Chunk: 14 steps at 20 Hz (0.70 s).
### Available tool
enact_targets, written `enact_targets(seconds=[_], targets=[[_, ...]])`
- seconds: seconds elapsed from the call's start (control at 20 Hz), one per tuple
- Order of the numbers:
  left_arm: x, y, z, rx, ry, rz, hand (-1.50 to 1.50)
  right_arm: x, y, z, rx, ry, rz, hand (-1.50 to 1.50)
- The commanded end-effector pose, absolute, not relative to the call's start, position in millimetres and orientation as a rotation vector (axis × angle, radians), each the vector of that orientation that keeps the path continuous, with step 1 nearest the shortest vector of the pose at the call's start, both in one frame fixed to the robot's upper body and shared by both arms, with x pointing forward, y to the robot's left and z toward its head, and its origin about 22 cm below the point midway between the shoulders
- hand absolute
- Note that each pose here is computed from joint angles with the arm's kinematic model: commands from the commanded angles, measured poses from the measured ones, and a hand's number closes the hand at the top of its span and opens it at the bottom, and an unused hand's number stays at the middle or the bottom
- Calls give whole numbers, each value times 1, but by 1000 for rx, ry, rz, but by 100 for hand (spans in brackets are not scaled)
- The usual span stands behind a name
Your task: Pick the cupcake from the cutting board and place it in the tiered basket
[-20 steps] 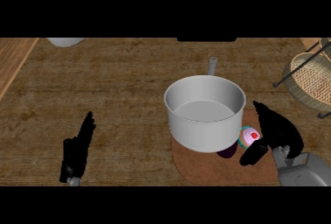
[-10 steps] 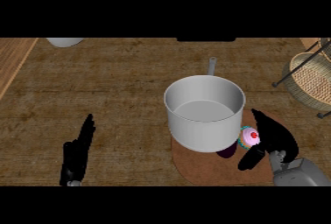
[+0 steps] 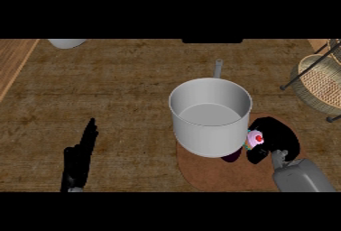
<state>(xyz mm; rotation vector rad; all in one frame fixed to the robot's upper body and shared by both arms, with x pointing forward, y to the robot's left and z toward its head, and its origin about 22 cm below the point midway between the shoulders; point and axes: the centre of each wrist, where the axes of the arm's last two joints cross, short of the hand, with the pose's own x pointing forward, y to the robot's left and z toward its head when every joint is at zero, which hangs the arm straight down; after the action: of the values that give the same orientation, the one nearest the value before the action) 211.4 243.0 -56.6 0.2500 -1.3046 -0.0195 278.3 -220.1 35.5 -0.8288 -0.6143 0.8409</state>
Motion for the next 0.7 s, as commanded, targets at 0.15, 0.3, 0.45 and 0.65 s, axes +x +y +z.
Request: enact_targets(seconds=[0.15,0.3,0.45,0.65], targets=[[214,244,-54,257,-1300,-21,0,268,-219,18,-937,-670,965,150],[218,239,-54,248,-1286,-19,0,279,-221,32,-1003,-699,949,150],[203,252,-65,274,-1295,0,0,254,-325,46,-1047,-702,828,150],[205,255,-54,280,-1304,5,0,221,-427,55,-1093,-711,675,150]])
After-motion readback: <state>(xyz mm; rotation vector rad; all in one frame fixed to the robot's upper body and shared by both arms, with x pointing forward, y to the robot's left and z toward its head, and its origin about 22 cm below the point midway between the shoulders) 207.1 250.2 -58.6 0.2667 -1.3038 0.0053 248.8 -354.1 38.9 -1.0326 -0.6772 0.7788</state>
